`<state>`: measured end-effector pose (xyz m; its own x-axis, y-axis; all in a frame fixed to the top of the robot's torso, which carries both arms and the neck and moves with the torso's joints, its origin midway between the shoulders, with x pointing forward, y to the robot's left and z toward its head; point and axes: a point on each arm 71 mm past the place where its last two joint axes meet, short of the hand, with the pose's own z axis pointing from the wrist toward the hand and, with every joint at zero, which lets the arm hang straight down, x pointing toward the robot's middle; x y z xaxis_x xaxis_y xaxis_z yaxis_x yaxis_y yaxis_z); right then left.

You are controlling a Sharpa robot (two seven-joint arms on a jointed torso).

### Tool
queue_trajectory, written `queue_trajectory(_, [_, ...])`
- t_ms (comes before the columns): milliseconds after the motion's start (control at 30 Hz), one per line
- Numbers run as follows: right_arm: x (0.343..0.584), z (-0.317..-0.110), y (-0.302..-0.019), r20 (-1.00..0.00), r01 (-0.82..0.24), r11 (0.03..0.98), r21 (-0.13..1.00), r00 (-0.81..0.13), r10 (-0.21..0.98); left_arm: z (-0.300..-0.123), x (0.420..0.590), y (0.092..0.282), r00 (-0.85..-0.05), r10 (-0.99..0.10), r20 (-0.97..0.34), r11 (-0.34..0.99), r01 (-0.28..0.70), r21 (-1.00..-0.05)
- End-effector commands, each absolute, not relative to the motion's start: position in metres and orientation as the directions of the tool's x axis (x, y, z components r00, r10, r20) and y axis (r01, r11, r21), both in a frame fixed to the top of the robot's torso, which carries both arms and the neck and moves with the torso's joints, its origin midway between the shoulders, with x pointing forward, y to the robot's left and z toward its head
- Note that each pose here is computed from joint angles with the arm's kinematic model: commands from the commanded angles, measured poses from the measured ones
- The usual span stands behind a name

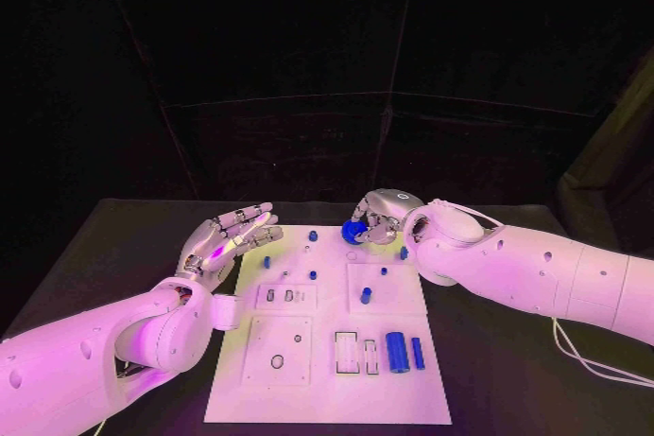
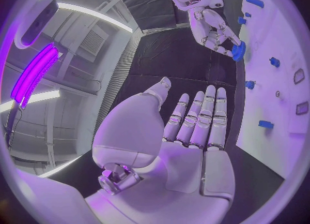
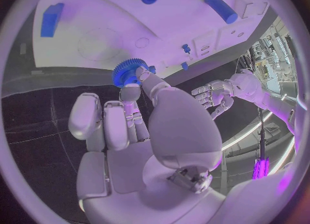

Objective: Assemble the parts on the task board

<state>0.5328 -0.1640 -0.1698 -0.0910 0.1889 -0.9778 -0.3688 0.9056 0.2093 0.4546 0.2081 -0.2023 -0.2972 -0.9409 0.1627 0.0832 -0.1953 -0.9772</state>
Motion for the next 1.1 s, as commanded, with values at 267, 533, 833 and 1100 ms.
queue_trajectory(267, [0.531,-0.168,-0.131,-0.98,-0.427,0.883,0.196,-0.094,0.173,-0.196,0.461,0.212,-0.378,-0.901,0.212,-0.242,0.033,-0.97])
queue_trajectory(533, [0.532,-0.173,-0.099,-0.98,-0.461,0.867,0.19,-0.143,0.139,-0.192,0.462,0.211,-0.396,-0.892,0.216,-0.249,0.032,-0.968])
queue_trajectory(833, [0.534,-0.178,-0.078,-0.981,-0.476,0.861,0.178,-0.157,0.116,-0.189,0.463,0.211,-0.402,-0.89,0.217,-0.25,0.032,-0.968])
queue_trajectory(1100, [0.534,-0.182,-0.069,-0.98,-0.476,0.862,0.175,-0.169,0.106,-0.188,0.463,0.21,-0.405,-0.888,0.217,-0.251,0.032,-0.967])
